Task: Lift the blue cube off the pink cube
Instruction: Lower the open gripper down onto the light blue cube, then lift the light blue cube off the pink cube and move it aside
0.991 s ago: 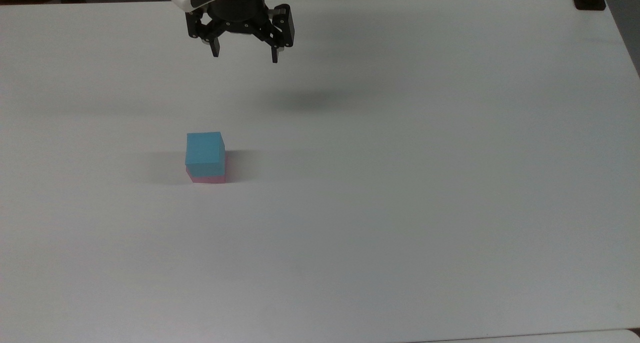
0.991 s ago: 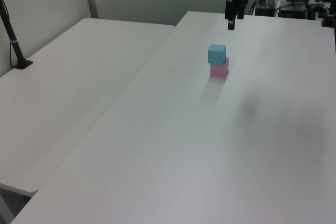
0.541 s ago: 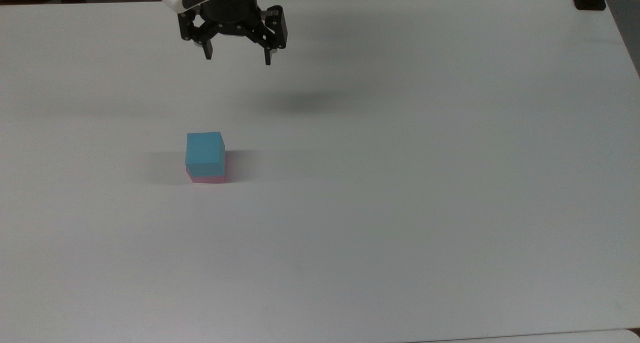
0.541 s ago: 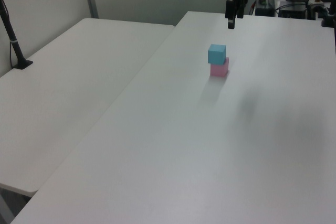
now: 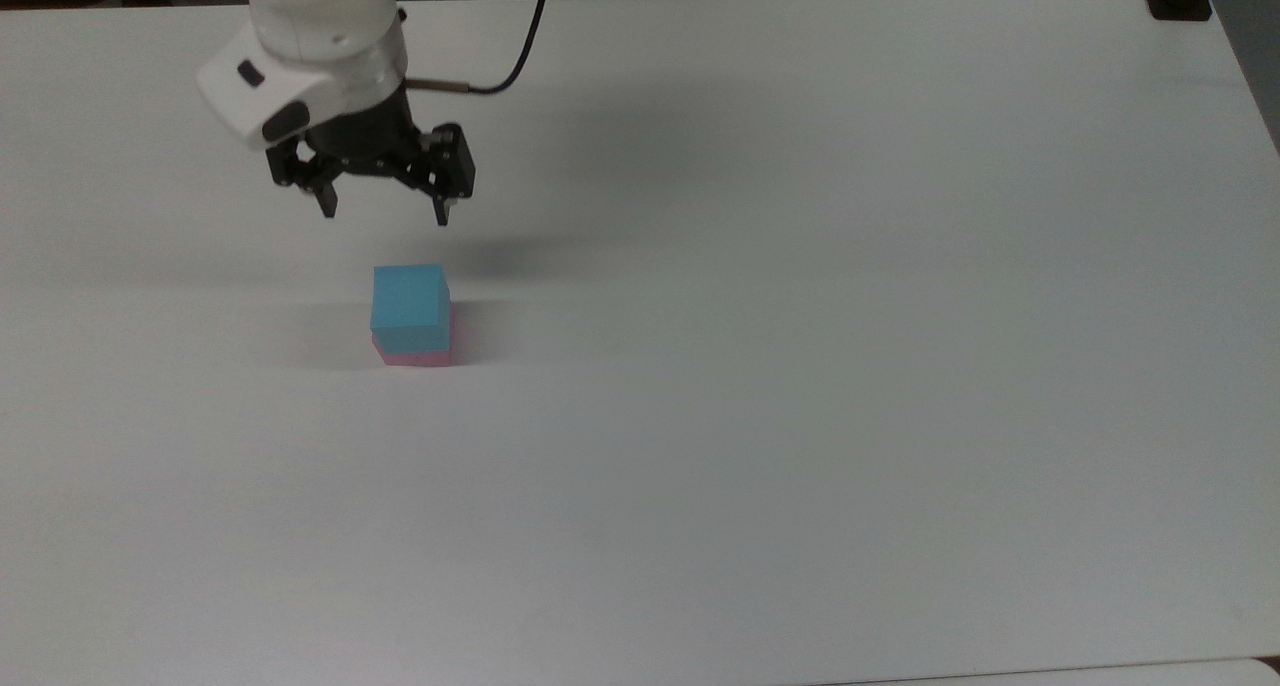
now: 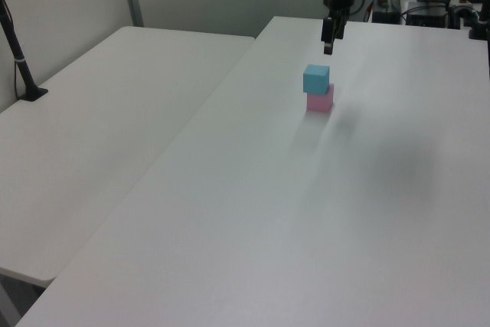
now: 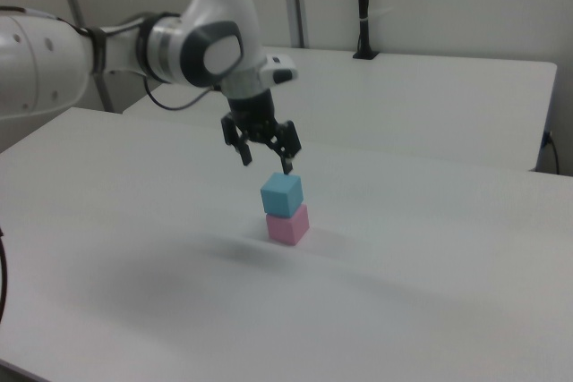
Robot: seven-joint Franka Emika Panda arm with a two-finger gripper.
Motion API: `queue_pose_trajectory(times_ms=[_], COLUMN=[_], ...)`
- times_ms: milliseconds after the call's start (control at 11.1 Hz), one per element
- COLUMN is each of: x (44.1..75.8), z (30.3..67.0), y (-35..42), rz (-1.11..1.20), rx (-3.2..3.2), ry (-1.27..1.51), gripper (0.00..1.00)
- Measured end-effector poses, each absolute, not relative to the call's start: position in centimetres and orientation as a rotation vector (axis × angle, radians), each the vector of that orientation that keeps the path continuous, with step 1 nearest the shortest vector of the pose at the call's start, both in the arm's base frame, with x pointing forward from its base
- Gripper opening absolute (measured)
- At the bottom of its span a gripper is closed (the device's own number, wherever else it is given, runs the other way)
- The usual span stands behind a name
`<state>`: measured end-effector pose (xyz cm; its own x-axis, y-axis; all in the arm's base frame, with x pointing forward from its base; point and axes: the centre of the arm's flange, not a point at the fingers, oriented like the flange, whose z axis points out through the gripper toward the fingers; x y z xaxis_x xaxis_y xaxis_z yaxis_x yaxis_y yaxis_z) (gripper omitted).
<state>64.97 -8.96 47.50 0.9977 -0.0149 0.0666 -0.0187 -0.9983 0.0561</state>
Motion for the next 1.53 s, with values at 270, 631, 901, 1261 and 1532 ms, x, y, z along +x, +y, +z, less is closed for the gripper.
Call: queue_pose_trajectory(times_ms=[270, 631, 901, 1261, 1532], x=[66.7, 67.4, 67.8, 68.1, 68.2], z=[42.2, 40.6, 40.1, 41.0, 41.1], y=[-9.4, -8.5, -8.2, -7.1, 1.0], rz=[0.075, 0.077, 0.1, 0.128, 0.124], rx=[3.06, 3.062, 3.059, 3.061, 3.075], ry=[-0.008, 0.018, 0.026, 0.052, 0.099], gripper=[1.0, 1.0, 0.74, 0.58, 0.55])
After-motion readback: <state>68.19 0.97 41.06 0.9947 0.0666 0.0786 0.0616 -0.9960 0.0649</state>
